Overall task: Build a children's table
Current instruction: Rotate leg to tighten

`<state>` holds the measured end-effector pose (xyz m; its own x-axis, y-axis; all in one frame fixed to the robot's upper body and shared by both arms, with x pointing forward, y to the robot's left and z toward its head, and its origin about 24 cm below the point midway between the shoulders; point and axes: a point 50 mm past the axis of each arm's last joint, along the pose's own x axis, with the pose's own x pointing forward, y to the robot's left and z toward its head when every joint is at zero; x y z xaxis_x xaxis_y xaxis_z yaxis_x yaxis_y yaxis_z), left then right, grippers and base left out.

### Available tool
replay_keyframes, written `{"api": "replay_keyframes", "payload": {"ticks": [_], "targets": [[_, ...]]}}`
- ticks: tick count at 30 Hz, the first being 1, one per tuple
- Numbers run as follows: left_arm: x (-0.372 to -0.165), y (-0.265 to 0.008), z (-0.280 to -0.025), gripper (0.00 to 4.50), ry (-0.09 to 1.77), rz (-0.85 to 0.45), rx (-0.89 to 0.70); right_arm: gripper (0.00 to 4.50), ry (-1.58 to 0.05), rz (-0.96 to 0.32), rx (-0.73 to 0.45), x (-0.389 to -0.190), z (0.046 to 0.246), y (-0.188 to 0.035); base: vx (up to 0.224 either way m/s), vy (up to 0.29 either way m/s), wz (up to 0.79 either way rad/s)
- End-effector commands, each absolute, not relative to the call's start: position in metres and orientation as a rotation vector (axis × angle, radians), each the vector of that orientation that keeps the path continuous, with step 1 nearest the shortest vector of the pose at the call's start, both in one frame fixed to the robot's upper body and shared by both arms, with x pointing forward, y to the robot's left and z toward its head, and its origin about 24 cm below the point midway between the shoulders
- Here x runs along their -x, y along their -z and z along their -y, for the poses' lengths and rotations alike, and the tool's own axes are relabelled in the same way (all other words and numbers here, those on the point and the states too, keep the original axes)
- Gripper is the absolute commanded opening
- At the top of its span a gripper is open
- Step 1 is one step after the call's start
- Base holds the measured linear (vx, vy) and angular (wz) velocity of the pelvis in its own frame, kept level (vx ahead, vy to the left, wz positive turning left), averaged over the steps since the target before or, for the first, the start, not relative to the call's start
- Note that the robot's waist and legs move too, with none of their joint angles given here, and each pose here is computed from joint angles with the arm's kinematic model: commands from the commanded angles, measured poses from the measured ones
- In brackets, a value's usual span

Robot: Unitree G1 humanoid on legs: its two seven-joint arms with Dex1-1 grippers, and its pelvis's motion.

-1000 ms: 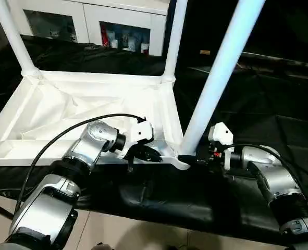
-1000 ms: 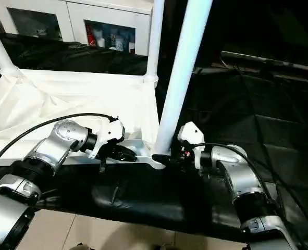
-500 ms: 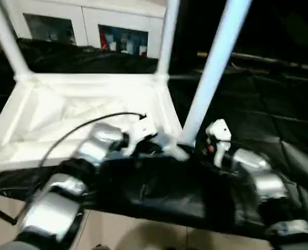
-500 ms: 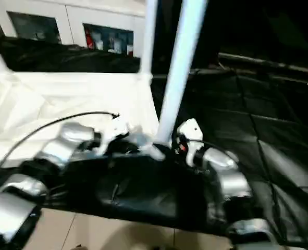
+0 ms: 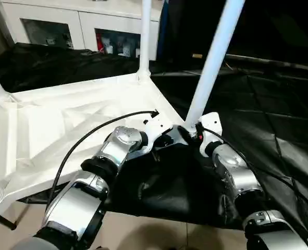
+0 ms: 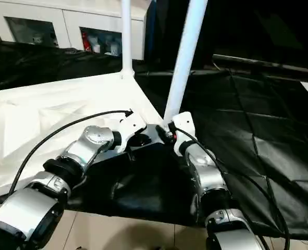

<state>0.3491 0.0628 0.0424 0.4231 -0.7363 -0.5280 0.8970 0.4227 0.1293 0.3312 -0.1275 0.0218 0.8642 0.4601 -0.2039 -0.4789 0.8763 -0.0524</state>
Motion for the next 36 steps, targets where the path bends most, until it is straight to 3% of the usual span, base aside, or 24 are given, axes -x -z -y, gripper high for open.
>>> {"api": "replay_keyframes", "payload": {"ticks": [1, 11, 17, 22, 28, 36], "targets": [[-0.344, -0.036, -0.065, 0.0, 1.114, -0.455, -0.418, 3.45, -0.651, -0.206, 0.12, -0.322, 0.12, -0.015, 0.0, 0.0, 0.0], [-0.331, -0.046, -0.099, 0.0, 1.385, -0.497, -0.352, 3.45, -1.061, -0.21, 0.17, -0.302, 0.157, -0.034, 0.0, 0.0, 0.0], [-0.323, -0.051, -0.115, 0.0, 1.514, -0.558, -0.363, 3.45, -1.177, -0.257, 0.197, -0.296, 0.167, -0.039, 0.0, 0.0, 0.0], [-0.325, -0.053, -0.117, 0.0, 1.507, -0.552, -0.369, 3.45, -1.184, -0.276, 0.217, -0.295, 0.167, -0.037, 0.0, 0.0, 0.0], [-0.324, -0.054, -0.118, 0.0, 1.506, -0.549, -0.361, 2.85, -1.199, -0.251, 0.161, -0.293, 0.159, -0.039, 0.0, 0.0, 0.0], [-0.324, -0.051, -0.117, 0.0, 1.477, -0.54, -0.35, 2.72, -1.185, -0.25, 0.101, -0.287, 0.155, -0.032, 0.0, 0.0, 0.0]]}}
